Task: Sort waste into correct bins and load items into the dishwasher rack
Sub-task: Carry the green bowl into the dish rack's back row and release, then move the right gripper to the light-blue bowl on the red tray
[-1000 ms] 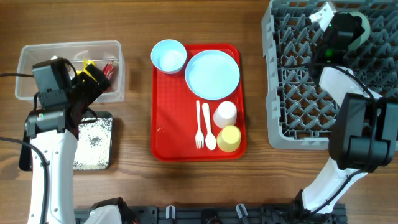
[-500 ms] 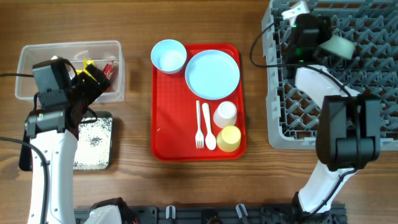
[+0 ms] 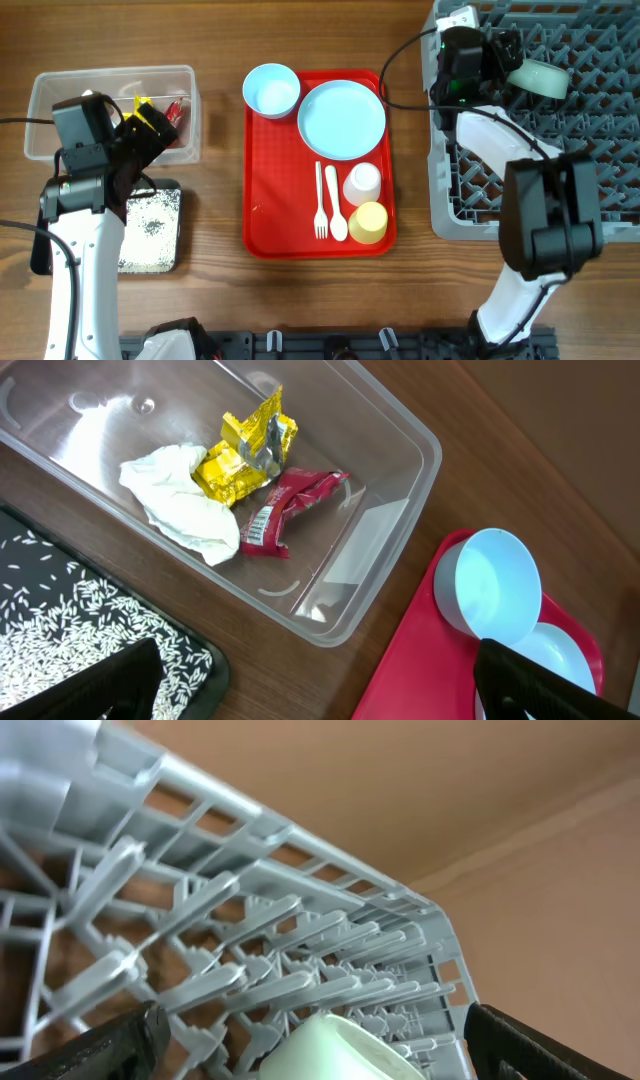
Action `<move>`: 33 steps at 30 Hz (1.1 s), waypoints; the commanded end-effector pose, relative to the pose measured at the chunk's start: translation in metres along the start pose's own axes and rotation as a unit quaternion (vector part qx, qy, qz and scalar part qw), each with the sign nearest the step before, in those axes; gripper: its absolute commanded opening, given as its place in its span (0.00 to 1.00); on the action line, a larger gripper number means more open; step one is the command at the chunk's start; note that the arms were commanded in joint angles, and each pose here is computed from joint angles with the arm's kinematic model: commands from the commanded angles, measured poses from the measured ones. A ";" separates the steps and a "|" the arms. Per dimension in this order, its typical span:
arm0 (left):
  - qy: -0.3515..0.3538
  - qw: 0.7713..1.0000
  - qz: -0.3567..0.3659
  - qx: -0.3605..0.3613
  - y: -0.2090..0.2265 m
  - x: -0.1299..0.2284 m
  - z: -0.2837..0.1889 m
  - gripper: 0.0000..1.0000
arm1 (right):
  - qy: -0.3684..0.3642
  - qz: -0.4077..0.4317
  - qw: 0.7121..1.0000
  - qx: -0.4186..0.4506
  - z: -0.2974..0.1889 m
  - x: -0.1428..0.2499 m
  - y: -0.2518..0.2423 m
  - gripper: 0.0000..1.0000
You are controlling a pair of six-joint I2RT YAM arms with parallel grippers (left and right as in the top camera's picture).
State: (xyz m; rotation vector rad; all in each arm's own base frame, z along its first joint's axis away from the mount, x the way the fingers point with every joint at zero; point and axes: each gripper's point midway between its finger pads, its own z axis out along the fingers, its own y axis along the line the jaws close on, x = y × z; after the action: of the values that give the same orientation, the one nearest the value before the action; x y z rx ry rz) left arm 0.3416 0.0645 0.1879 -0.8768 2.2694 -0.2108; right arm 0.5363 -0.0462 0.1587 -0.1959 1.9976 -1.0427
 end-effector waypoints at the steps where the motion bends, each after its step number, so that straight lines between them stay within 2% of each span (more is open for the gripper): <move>1: -0.012 1.000 -0.003 -0.005 0.001 -0.008 -0.002 1.00 | -0.055 0.136 0.989 0.016 -0.039 -0.045 -0.060 1.00; 7: -0.012 1.000 -0.003 -0.005 0.001 -0.008 -0.002 1.00 | -0.112 0.137 0.974 -0.139 -0.113 -0.080 -0.056 1.00; 10: -0.012 1.000 -0.003 -0.005 0.001 -0.008 -0.002 1.00 | -0.126 0.147 0.949 -0.250 -0.155 -0.086 -0.037 1.00; 15: -0.010 1.000 -0.003 -0.006 0.001 -0.007 -0.002 1.00 | -0.099 0.186 0.877 -0.432 -0.211 -0.080 0.000 1.00; 19: -0.007 1.000 -0.003 -0.008 0.002 -0.006 -0.002 1.00 | -0.051 0.176 0.871 -0.455 -0.221 -0.068 0.009 1.00; 23: -0.002 1.000 -0.001 -0.011 0.003 -0.003 -0.002 1.00 | -0.027 0.158 0.864 -0.477 -0.235 -0.072 0.007 1.00; 29: 0.000 1.000 -0.002 -0.012 0.004 -0.003 -0.002 1.00 | 0.001 0.128 0.819 -0.559 -0.268 -0.082 0.030 1.00; 33: 0.000 1.000 -0.002 -0.012 0.004 -0.003 -0.002 1.00 | 0.012 0.099 0.792 -0.602 -0.286 -0.086 0.068 1.00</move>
State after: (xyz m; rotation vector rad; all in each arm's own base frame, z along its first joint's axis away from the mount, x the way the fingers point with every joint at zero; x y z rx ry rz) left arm 0.3375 0.0636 0.1841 -0.8861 2.2912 -0.2073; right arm 0.3961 0.1701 0.2665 -0.5236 2.3078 0.3540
